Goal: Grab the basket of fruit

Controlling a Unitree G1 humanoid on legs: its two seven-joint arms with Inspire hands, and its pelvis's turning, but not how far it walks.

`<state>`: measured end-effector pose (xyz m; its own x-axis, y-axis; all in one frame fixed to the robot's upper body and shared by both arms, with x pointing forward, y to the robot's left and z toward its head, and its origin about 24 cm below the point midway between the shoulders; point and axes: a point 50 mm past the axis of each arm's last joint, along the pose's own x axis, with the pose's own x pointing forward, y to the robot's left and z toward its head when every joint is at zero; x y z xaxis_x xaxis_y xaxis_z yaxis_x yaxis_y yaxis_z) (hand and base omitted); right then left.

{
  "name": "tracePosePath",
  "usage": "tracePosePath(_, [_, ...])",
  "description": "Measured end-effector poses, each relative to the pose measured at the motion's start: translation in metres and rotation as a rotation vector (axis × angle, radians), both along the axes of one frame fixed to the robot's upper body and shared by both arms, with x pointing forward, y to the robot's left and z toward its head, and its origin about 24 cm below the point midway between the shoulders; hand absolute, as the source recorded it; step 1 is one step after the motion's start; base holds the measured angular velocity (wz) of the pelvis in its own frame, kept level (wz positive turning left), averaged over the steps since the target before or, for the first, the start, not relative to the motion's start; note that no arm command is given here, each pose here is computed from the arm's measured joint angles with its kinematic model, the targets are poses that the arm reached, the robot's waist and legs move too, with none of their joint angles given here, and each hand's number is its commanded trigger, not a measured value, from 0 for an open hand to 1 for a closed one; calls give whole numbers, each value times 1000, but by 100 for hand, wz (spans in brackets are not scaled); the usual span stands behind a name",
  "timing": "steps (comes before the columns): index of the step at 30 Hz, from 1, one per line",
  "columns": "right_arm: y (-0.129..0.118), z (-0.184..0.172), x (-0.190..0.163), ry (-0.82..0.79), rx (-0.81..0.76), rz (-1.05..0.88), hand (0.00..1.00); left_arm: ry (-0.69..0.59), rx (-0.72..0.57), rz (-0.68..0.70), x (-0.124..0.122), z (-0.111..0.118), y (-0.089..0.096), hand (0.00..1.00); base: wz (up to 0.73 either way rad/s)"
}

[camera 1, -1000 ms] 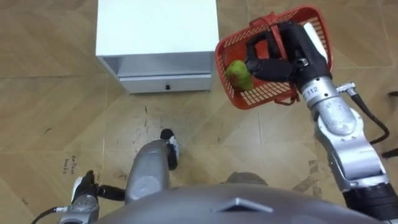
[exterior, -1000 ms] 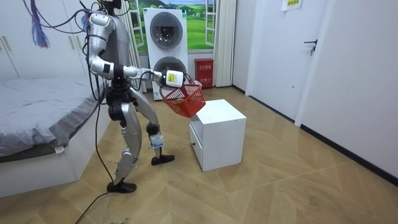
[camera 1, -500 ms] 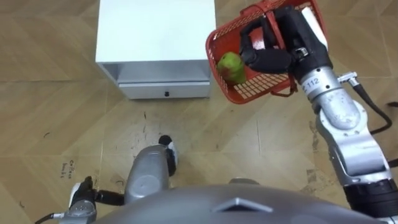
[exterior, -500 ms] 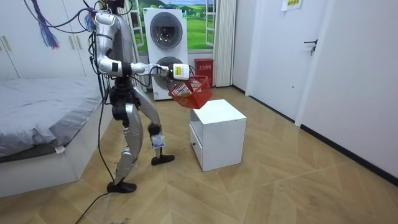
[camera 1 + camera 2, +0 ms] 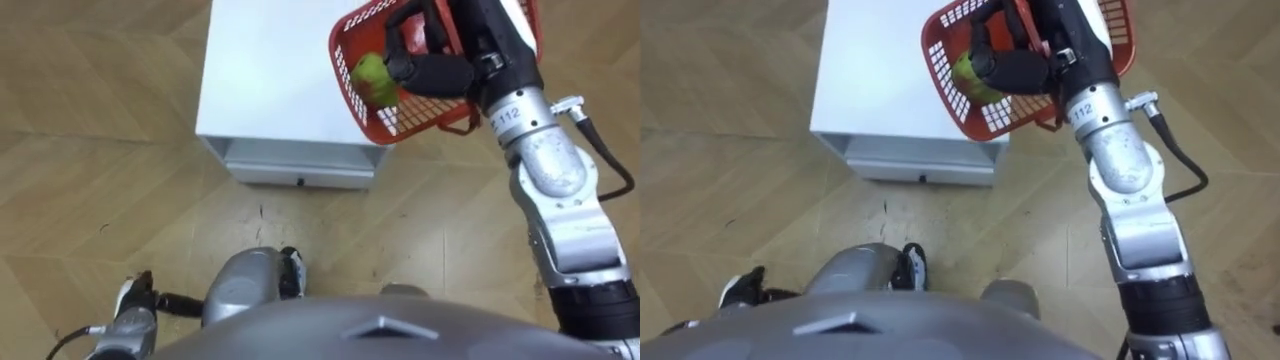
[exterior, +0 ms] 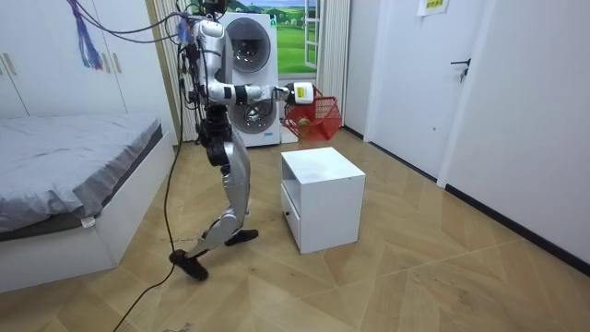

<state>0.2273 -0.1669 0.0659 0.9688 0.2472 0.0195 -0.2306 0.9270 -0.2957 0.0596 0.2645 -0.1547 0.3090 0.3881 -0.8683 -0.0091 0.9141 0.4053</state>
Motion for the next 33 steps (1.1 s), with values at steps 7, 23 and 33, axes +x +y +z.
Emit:
tracePosePath(7, [0, -18, -4, 90, 9, -15, 100, -87, 0, -27, 22, 3, -6, 0, 17])
tracePosePath(23, [24, -81, -15, 375, 4, 108, 100, -21, -5, 4, 5, -1, -5, 0, 0])
tracePosePath(33, [40, -107, -13, 464, -89, 164, 100, -32, -29, -29, 15, -1, -7, 0, 2])
